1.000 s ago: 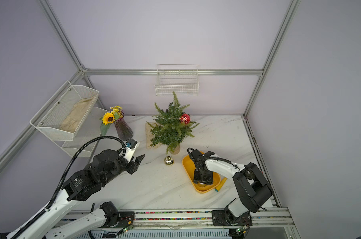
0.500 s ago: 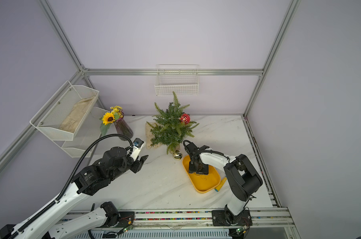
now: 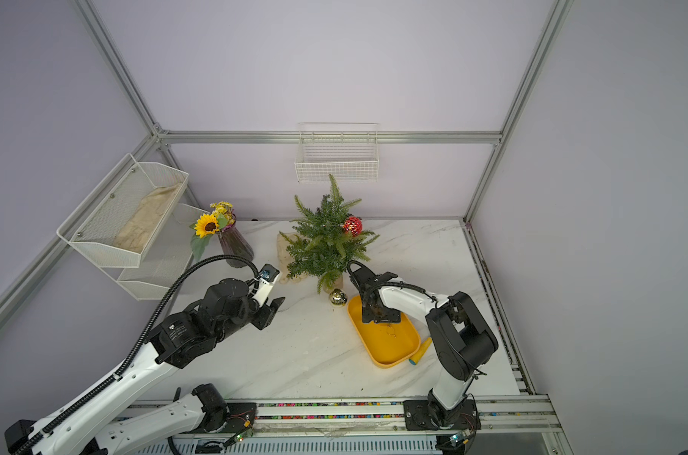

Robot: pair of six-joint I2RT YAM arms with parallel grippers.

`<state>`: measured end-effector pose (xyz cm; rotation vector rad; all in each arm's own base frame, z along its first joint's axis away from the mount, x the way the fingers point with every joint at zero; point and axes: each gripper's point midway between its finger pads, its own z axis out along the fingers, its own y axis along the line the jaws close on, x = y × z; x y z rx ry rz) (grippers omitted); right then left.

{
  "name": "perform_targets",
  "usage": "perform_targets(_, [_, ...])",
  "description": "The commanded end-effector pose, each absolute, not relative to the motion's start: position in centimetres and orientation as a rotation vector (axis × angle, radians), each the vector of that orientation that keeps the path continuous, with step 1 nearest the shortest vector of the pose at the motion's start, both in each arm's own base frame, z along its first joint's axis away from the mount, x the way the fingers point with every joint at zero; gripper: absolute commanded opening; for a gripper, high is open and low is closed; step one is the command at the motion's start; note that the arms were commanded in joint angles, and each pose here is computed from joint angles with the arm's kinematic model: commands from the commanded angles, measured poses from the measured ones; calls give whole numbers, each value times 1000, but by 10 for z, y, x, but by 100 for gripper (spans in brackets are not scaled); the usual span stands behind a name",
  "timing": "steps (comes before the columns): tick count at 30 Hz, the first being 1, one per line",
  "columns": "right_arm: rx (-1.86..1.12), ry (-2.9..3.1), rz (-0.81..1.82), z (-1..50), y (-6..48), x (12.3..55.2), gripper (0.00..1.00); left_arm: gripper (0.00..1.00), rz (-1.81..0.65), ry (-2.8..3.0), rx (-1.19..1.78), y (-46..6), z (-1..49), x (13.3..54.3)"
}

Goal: Decorate the small christmas tree with ornaments
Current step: Move an ornament from the container, then pick up an ornament from the container.

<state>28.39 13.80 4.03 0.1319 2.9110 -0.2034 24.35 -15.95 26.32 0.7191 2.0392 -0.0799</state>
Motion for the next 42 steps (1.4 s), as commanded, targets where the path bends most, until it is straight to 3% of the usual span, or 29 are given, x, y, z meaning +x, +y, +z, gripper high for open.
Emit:
perform_targets(1, [116,2889,-244,40,132,288,73,60,-57,2033,727,-159,256,247])
perform_targets(11, [112,2899,-232,35,132,283,65,60,-58,2035,729,-159,255,247])
perform_targets(18, [85,2925,-225,40,130,274,72,61,-61,2039,729,-160,254,247])
perform_targets(31, [78,2996,-39,43,148,247,71,61,-75,2039,732,-162,254,247])
perform_targets(42, [91,2908,-349,42,120,264,71,61,-73,2043,736,-163,253,248])
